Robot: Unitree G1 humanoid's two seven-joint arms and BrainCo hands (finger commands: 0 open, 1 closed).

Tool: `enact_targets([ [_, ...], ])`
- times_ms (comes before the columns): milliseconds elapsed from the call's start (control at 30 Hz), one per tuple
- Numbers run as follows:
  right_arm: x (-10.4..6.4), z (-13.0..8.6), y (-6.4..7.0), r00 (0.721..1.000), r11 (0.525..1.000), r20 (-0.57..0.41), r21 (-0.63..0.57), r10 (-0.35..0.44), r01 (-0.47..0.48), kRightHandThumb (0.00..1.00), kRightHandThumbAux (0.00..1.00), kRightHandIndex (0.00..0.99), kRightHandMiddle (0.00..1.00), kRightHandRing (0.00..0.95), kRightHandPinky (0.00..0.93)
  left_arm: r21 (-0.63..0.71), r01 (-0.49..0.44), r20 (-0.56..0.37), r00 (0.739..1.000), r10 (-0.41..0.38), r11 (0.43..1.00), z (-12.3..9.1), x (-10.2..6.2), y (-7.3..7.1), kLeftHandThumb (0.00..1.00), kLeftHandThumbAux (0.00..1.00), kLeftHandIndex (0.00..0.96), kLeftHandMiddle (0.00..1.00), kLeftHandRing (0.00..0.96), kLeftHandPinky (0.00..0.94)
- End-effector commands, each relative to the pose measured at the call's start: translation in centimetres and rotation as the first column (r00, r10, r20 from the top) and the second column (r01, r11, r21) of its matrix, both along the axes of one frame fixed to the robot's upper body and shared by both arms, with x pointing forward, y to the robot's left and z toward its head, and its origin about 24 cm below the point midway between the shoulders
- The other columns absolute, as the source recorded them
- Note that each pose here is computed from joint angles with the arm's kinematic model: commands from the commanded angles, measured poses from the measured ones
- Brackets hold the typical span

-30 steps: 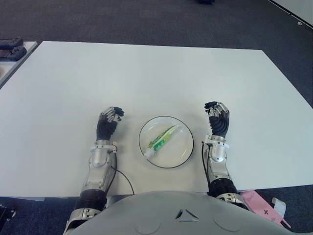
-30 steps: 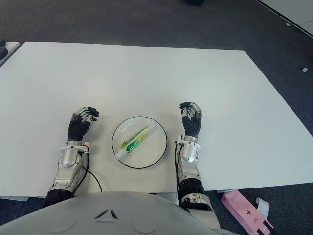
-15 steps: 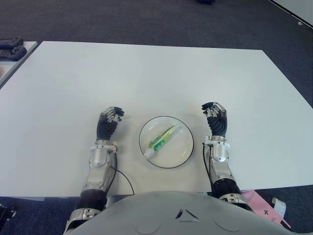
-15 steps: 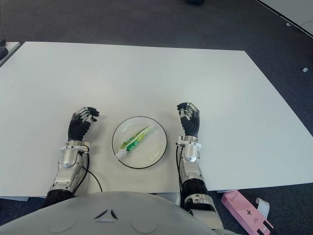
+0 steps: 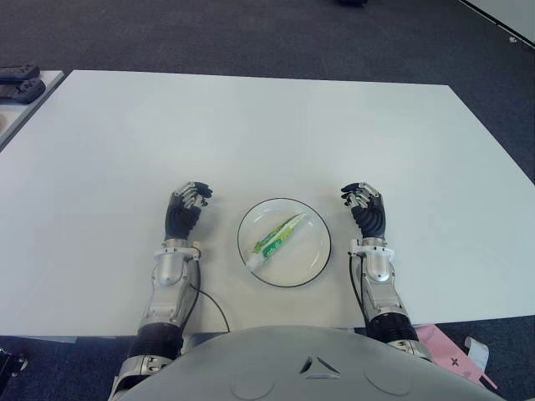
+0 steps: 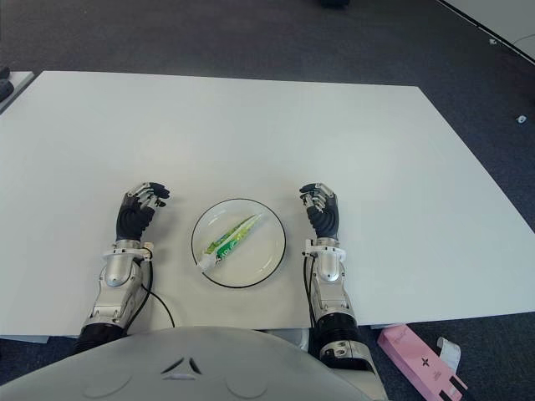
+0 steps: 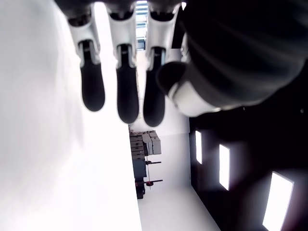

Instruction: Put the toothpaste on the table into the plate.

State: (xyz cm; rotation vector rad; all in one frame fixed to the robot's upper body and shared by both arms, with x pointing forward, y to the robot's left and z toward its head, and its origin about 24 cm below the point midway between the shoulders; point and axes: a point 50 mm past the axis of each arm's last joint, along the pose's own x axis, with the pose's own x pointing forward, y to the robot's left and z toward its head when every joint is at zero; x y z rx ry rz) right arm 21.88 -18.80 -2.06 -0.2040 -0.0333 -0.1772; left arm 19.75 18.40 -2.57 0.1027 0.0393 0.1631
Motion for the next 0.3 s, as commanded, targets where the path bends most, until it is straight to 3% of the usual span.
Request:
enact_targets([
  [33, -1.11, -1.35, 0.04, 0.996, 1.000, -0.090, -0.016, 0.009, -0.011, 0.711, 0.734, 0.425, 0.475, 0.483, 0.499, -0.018, 0.011, -0.033, 0.999, -0.012, 1.000, -0.51, -0.02, -0.30, 0.712, 0.723, 0.425, 0.456, 0.446, 0.452],
  [300, -1.22, -1.39, 0.22, 0.993, 0.999, -0.117, -0.023, 0.020, -0.023, 0.710, 0.734, 0.425, 0.483, 0.493, 0.486, -0.015, 0.011, -0.036, 0.999, -0.011, 1.000, -0.44, -0.01, -0.32, 0.716, 0.723, 0.426, 0.456, 0.439, 0.429],
])
